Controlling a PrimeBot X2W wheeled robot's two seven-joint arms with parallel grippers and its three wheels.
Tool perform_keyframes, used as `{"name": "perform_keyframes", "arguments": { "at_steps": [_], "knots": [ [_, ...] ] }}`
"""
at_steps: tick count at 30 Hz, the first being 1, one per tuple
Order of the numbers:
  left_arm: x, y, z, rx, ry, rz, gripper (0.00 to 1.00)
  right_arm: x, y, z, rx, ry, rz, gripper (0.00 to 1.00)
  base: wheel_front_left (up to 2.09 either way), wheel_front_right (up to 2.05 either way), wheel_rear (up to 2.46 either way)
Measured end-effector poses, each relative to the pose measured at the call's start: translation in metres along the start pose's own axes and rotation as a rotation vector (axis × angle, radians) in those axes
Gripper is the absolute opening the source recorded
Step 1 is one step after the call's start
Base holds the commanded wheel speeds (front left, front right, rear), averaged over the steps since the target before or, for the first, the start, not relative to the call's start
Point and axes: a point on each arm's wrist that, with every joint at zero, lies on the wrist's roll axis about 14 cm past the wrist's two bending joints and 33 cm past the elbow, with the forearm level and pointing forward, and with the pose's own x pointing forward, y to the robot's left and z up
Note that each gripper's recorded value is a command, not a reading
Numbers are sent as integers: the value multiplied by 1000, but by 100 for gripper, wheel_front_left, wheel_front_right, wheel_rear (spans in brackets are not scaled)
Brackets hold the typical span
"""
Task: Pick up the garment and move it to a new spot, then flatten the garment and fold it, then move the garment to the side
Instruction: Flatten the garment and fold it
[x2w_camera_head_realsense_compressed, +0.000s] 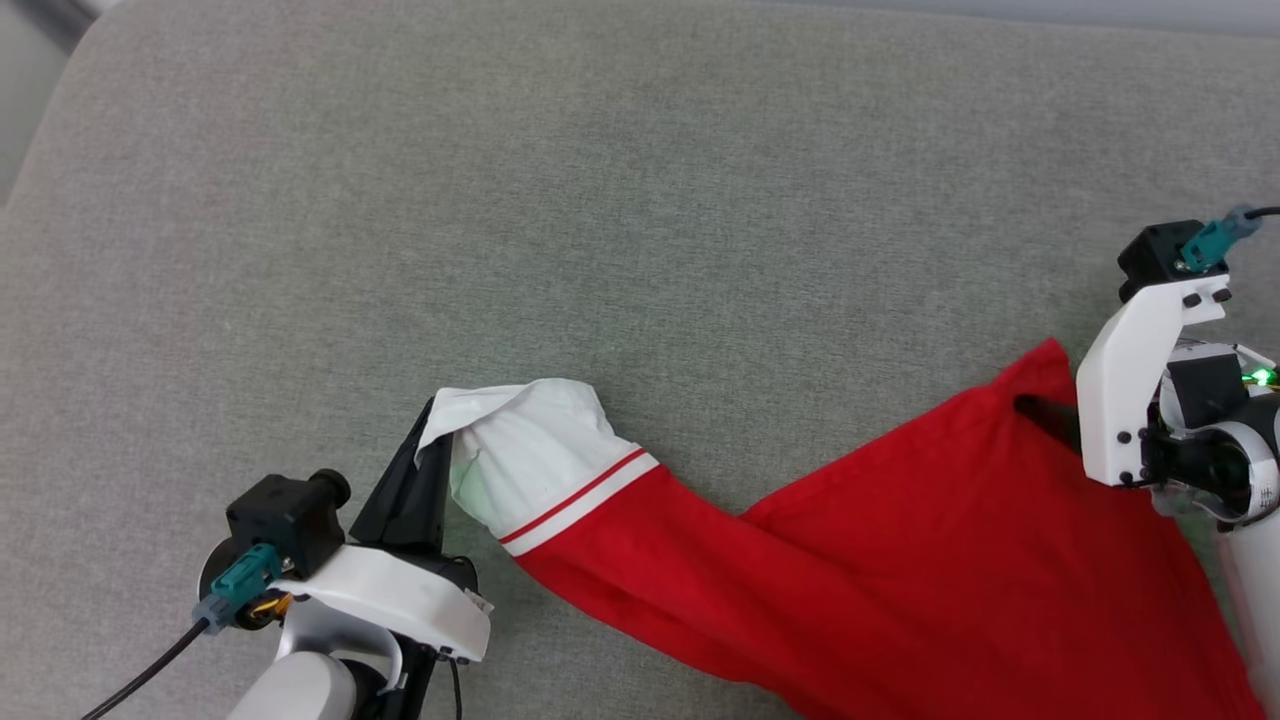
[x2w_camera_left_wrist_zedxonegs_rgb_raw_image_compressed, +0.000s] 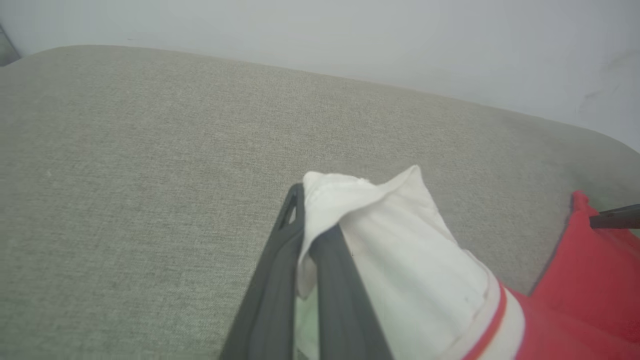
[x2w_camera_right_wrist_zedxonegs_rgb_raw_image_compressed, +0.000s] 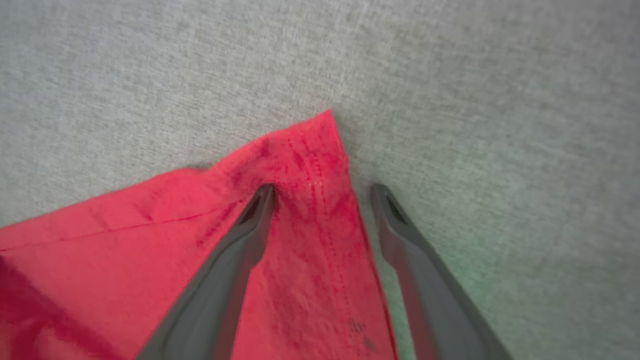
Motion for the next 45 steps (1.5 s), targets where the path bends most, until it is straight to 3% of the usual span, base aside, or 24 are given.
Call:
{"name": "perform_keyframes", "arguments": {
  "at_steps": [1, 2, 3, 9, 16, 24, 28, 33, 37, 45],
  "knots": [
    [0, 2, -1, -1, 3, 6, 0, 3, 1, -2, -6, 19, 2, 100, 0, 0, 0],
    [-1, 3, -3, -1, 7, 8, 0, 5, 1, -3, -14, 34, 1, 39, 0, 0, 0],
    [-2, 4, -4, -2, 10, 12, 0, 5, 2, -3, -25, 42, -1, 0, 0, 0, 0],
    [-7, 7, -1, 2, 0, 19, 0, -3, 12, 1, -50, 2, 14, 0, 0, 0, 0],
    [-16, 9, 22, 0, -57, 19, 0, -47, 1, 36, -53, -286, -78, 0, 0, 0, 0],
    [-9, -9, 104, -37, -251, -37, 0, -130, -2, 61, 11, -673, -153, 0, 0, 0, 0],
    [4, -34, 145, -37, -332, -97, 0, -167, -4, 77, 29, -827, -180, 0, 0, 0, 0],
    [27, -63, 188, -26, -395, -160, 0, -197, -7, 100, 39, -954, -202, 0, 0, 0, 0],
    [48, -69, 220, 22, -432, -168, 0, -217, -10, 126, 29, -1027, -213, 0, 0, 0, 0],
    [90, -81, 297, 92, -569, -178, 0, -258, -5, 203, -36, -1187, -220, 0, 0, 0, 0]
  ]
}}
